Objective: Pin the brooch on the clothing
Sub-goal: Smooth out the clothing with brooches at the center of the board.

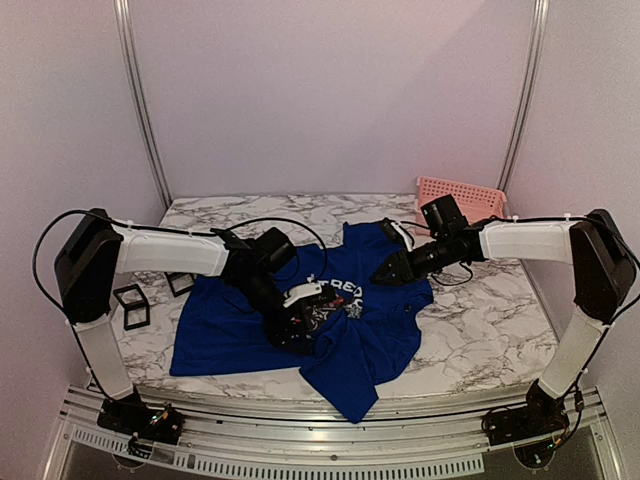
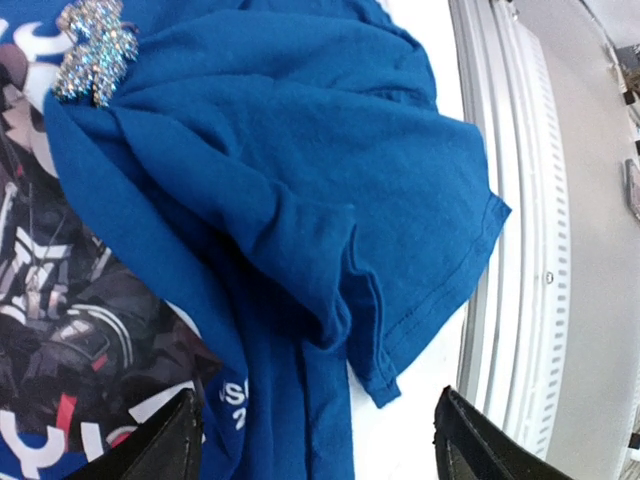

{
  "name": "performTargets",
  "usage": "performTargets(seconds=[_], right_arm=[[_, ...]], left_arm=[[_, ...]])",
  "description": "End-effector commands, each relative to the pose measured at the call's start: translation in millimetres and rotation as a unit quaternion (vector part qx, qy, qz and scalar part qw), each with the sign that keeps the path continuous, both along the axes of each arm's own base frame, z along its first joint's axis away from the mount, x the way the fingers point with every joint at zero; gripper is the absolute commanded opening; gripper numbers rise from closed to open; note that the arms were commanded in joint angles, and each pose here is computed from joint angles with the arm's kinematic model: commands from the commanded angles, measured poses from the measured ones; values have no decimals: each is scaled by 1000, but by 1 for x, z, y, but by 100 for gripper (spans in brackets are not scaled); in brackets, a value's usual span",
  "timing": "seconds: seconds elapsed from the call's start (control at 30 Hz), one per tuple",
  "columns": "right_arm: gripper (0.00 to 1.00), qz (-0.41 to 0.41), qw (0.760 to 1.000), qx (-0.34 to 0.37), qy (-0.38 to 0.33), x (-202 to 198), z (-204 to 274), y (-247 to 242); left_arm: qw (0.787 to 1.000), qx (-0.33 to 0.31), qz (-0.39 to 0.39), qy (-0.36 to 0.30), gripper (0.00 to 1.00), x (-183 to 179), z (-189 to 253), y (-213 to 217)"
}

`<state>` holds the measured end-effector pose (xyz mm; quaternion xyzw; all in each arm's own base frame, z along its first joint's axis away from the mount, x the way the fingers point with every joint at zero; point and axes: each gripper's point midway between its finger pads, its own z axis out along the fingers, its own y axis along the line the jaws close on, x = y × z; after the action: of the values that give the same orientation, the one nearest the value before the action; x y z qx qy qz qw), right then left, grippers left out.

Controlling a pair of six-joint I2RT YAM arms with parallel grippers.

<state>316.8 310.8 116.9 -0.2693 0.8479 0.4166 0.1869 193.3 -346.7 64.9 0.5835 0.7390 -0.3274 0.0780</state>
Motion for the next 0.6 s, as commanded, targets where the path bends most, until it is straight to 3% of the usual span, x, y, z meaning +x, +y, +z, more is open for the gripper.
performTargets(seconds=[0.0,0.13,0.27,0.4,0.57], right_arm=[[48,-142,980,-119,73,-2,-5,-47],[53,-222,940,-202,162,-45,-29,-67],[63,-263,912,-246,198,-73,-55,-79],[69,-270,908,-243,209,-81,-69,-66],[64,-247,907,-238,243,-92,-98,-53]], left_arm=[[997,13,-57,-42,80,-2,18,18],[995,65,9,-82,77,43,16,40],[975,113,108,-157,76,98,6,68],[957,148,174,-179,76,123,5,96],[942,192,215,-174,77,134,-9,136]])
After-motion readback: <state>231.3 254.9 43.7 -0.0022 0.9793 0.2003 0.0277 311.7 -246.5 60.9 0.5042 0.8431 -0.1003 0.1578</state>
